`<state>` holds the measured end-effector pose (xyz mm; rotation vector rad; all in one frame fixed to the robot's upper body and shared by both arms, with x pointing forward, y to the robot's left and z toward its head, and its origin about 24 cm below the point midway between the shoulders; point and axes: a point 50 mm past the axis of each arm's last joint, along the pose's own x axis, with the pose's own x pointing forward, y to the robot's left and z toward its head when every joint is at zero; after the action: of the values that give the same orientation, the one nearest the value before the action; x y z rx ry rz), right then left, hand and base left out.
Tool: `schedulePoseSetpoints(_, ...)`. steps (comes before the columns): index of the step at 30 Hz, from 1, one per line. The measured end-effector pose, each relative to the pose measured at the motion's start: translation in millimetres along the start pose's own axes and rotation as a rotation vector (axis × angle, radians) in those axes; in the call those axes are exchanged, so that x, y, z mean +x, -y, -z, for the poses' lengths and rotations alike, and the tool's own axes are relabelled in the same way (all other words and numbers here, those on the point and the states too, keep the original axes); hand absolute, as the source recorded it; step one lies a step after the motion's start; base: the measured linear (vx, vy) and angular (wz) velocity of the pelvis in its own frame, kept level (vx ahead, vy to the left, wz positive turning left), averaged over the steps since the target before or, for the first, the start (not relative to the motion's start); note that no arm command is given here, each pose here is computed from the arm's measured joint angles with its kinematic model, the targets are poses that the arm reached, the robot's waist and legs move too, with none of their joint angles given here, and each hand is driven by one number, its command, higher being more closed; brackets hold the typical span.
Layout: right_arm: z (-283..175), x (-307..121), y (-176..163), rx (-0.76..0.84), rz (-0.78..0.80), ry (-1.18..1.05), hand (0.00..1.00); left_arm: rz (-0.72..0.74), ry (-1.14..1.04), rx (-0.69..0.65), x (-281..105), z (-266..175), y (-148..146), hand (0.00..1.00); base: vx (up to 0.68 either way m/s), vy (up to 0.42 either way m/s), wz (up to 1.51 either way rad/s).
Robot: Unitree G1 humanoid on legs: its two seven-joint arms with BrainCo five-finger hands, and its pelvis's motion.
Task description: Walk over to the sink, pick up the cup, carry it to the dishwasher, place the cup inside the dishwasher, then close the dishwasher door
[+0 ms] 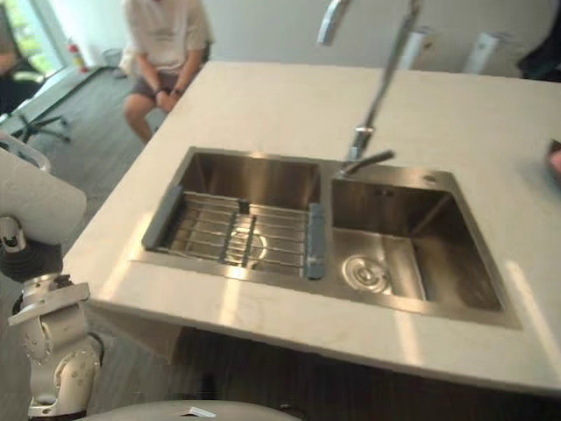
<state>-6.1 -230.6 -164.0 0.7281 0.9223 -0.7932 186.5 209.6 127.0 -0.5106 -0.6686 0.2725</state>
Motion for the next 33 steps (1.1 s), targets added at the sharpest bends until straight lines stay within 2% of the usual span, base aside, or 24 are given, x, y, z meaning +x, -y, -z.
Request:
schedulePoseSetpoints(3, -23.6, 10.8, -12.6, -0.015, -0.02, 0.059, 0.0, -0.036, 0.002, 0.024, -0.8, -1.8, -7.9, 1.0, -0.21, -0.037, 1.35)
schedulePoseSetpoints(7, -56.4, 11.6, -3.7, -0.02, 0.002, 0.156, 0.0, -0.012, 0.039, 0.045, 2.2, -10.1, -14.0, 1.0, -0.18, -0.011, 1.44)
schedulePoseSetpoints(11, -63.0, 0.4, 25.3, -0.025, 0.074, 0.167, 0.0, 0.075, 0.013, -0.06, -3.5, 2.6, 1.1, 1.0, -0.01, 0.169, 2.68)
schedulePoseSetpoints(13, -48.5, -5.7, 38.5, 0.004, 0.114, 0.112, 0.0, 0.079, -0.021, -0.126, -6.3, 12.7, 5.4, 1.0, -0.02, 0.351, 3.02)
schedulePoseSetpoints(16, -25.5, 4.0, 6.6, 0.052, 0.036, 0.053, 0.0, 0.136, 0.031, -0.159, 6.0, 7.7, 11.1, 1.0, -0.16, 0.207, 2.04)
schedulePoseSetpoints(18, -23.3, 3.8, 6.2, 0.017, 0.03, 0.033, 0.0, 0.149, -0.079, -0.181, -8.5, 25.6, 16.2, 1.0, -0.11, 0.124, 1.37)
schedulePoseSetpoints(22, -43.9, 5.6, 5.5, -0.029, 0.011, 0.093, 0.0, 0.156, -0.108, -0.185, -11.9, 30.7, 24.4, 1.0, -0.02, 0.277, 0.72)
schedulePoseSetpoints(27, 3.0, -0.6, -7.7, -0.014, -0.039, 0.002, 0.0, 0.289, -0.185, -0.264, -9.0, 59.0, 58.3, 1.0, 0.07, 0.072, 1.69)
schedulePoseSetpoints(30, 5.3, 2.9, -27.9, -0.056, -0.108, 0.017, 0.0, 0.283, -0.252, -0.256, -18.3, 70.8, 57.2, 1.0, 0.08, -0.051, 0.48)
schedulePoseSetpoints(33, 3.7, 2.3, -30.5, -0.089, -0.144, 0.031, 0.0, 0.297, -0.241, -0.255, -17.1, 68.8, 57.6, 1.0, 0.11, -0.121, 0.47)
